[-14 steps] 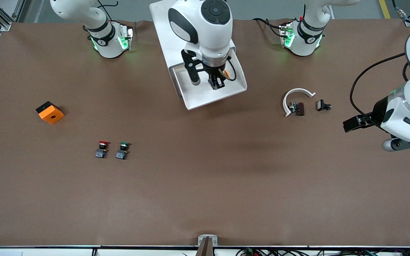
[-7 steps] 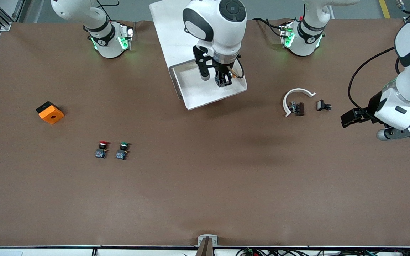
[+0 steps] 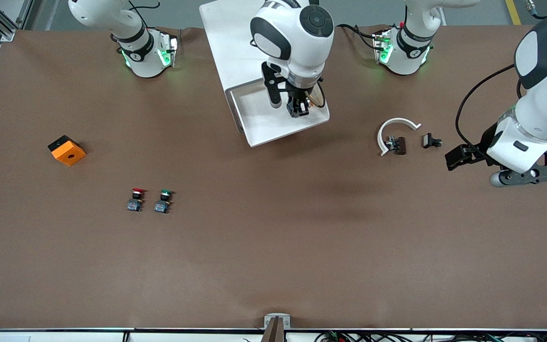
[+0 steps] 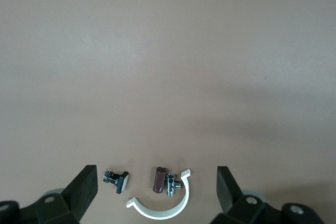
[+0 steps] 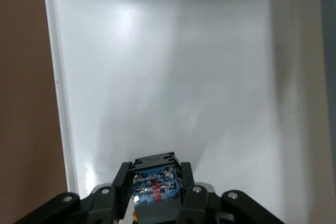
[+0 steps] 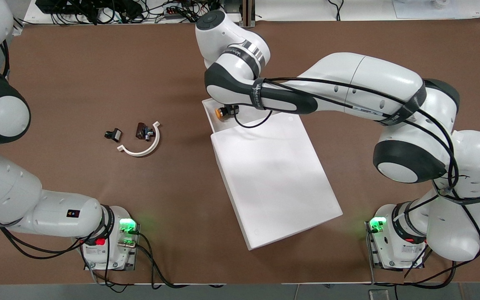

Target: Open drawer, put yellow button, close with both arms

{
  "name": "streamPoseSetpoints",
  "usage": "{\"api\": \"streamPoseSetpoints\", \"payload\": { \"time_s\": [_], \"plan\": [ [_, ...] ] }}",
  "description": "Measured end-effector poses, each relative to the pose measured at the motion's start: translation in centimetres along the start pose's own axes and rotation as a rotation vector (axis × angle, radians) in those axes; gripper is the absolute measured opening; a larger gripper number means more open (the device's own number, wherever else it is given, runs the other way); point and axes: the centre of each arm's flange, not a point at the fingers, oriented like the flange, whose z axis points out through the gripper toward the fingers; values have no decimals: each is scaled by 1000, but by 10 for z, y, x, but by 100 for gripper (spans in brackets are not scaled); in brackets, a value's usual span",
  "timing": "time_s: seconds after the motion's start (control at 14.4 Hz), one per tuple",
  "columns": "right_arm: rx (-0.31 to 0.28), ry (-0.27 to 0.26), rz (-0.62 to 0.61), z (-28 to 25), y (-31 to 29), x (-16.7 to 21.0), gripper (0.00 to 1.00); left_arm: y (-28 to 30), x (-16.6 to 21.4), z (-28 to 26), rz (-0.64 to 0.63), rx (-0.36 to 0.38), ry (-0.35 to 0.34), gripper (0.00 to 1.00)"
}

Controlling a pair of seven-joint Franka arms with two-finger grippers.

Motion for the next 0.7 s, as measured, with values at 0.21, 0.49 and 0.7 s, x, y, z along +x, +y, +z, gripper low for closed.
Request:
{"api": "streamPoseSetpoints", "payload": {
  "time_s": [0.21,0.49,0.7],
  "plan": [
    [4,-1,3,-2,-2,1,42,1,3,8,1,2,-11,100],
    [-3,17,6,-1,-4,6,57,14,3,16,22,5,-28,100],
    [-20,36,-68,-9,-8,16,86,24,2,23,37,7,-39,100]
  ]
}}
